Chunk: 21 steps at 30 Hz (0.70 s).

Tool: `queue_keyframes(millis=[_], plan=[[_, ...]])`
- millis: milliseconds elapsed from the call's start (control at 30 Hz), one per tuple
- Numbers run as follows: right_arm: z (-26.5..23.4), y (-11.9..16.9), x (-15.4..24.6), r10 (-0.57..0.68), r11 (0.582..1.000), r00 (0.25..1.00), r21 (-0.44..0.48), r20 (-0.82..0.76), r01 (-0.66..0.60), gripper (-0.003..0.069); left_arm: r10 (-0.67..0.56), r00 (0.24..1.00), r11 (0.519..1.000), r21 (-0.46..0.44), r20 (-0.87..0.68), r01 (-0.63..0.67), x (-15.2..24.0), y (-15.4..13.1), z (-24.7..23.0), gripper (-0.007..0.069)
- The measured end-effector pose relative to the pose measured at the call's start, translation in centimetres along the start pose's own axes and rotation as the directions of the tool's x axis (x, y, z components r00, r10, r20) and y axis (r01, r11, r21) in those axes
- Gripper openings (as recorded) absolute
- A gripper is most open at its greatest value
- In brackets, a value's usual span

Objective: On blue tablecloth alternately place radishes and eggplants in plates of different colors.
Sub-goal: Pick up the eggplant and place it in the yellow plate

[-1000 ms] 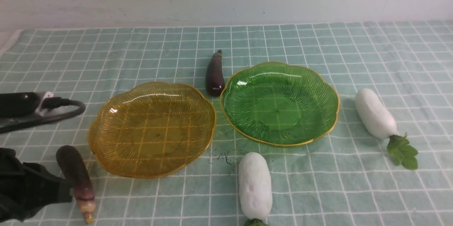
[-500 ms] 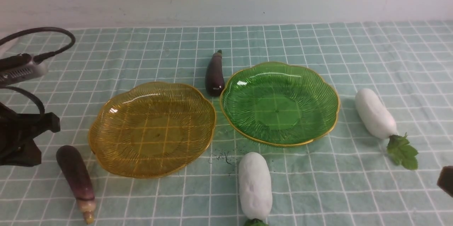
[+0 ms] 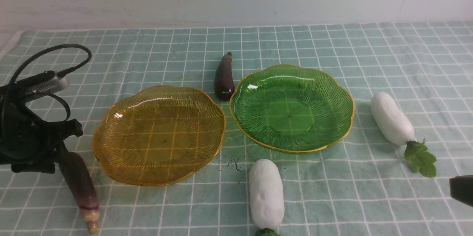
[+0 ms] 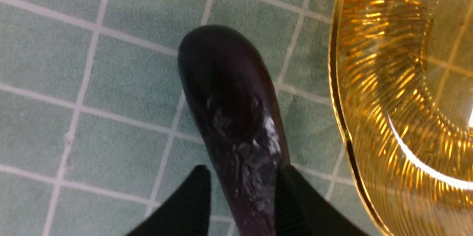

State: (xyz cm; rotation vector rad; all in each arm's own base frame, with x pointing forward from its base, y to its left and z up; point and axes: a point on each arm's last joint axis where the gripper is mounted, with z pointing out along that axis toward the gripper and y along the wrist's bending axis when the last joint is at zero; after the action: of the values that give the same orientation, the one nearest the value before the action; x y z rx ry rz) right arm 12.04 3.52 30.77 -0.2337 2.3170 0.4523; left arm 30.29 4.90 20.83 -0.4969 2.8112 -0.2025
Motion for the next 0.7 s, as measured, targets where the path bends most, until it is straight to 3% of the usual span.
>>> queue_keyframes(millis=[33,67,100,233,300,367,467,700], plan=[[0.0,0.0,0.0,0.001,1.0,1.0,0.0,0.003,-0.001,-0.0014,-0.004,1.0,1.0,0.001,-0.003,0.004,-0.1,0.0,0.3,0.028],[0.0,0.0,-0.1,0.001,1.0,1.0,0.002,0.008,-0.001,-0.0014,-0.02,1.0,1.0,0.008,-0.008,0.02,-0.3,0.1,1.2,0.0376],[0.0,0.0,-0.1,0.001,1.0,1.0,0.004,0.011,-0.001,-0.0014,-0.027,1.0,1.0,0.008,-0.014,0.027,-0.3,0.1,1.7,0.0419],[0.0,0.0,-0.2,0.002,1.0,1.0,0.005,0.02,-0.002,-0.0014,-0.044,0.998,0.999,-0.001,-0.05,0.044,-0.5,0.4,4.1,0.0534],[0.0,0.0,-0.2,0.003,1.0,1.0,0.004,0.021,-0.003,-0.0014,-0.048,0.997,0.999,-0.006,-0.066,0.047,-0.5,0.6,4.8,0.0541],[0.0,0.0,-0.2,0.004,1.0,1.0,0.004,0.023,-0.004,-0.0014,-0.051,0.995,0.999,-0.01,-0.081,0.051,-0.4,0.7,5.6,0.0501],[0.0,0.0,-0.2,0.004,1.0,1.0,0.004,0.026,-0.004,-0.0014,-0.042,0.996,0.999,-0.013,-0.076,0.041,-0.8,0.7,5.4,0.0321],[0.7,-0.9,-1.4,0.076,0.996,0.997,0.056,-0.031,-0.074,-0.0014,0.063,0.997,0.997,0.031,0.052,-0.064,-5.0,-1.7,-0.8,0.0331]])
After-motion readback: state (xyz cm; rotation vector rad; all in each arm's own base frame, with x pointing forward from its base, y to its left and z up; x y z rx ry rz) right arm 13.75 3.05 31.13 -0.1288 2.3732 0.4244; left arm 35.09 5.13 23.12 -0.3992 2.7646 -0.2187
